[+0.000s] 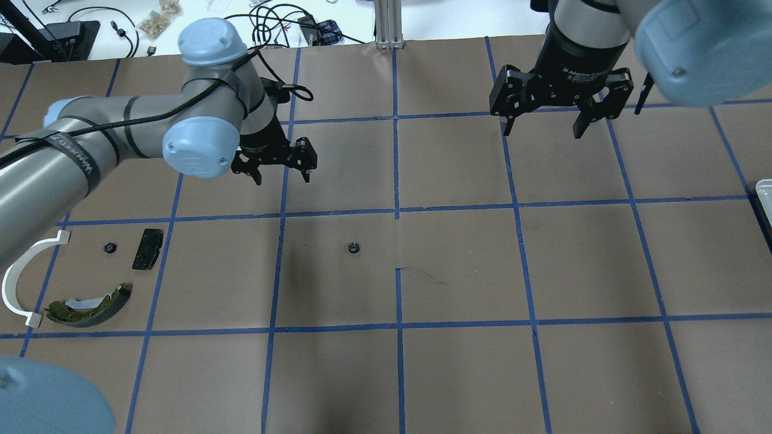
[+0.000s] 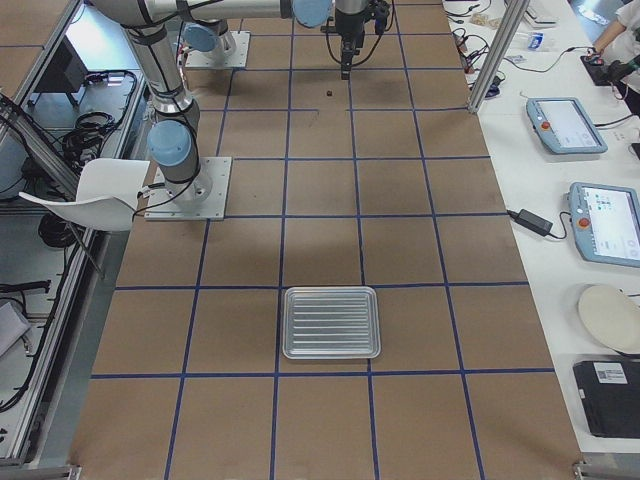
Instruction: Place bearing gear from tray to pile
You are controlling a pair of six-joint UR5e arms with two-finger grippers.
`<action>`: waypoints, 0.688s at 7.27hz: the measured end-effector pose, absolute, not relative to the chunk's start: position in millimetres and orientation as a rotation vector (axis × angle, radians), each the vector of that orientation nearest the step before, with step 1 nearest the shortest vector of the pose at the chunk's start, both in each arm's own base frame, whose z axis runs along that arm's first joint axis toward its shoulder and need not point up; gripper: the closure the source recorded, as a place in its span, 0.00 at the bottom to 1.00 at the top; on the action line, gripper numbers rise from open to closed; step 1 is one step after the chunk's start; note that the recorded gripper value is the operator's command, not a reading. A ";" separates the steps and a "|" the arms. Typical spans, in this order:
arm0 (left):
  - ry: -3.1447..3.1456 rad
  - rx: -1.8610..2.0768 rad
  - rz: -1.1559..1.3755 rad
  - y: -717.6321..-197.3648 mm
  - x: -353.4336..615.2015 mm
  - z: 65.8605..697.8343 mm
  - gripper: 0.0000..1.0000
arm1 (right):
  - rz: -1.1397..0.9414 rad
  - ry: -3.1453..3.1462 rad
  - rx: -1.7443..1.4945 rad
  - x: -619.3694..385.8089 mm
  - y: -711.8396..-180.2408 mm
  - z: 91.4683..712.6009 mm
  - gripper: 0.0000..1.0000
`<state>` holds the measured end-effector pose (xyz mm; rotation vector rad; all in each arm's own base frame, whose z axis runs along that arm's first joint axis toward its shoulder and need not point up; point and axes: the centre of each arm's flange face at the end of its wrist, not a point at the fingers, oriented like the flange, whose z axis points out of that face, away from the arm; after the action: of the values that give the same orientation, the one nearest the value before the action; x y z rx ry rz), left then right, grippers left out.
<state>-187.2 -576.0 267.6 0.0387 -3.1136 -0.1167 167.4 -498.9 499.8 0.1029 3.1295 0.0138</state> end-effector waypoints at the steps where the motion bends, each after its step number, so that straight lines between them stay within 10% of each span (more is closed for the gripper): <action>1: -3.111 0.078 -0.152 -564.9 -214.4 257.3 0.00 | 0.032 3.130 0.017 165.0 -497.3 506.9 0.00; 5: -3.098 0.088 -0.259 -519.9 -265.5 200.6 0.05 | 0.064 3.158 -0.078 146.8 -510.1 495.5 0.00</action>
<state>-265.5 -519.9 200.6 0.0877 -3.0984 -0.2590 146.8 -510.1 495.5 -0.0776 3.1583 0.0642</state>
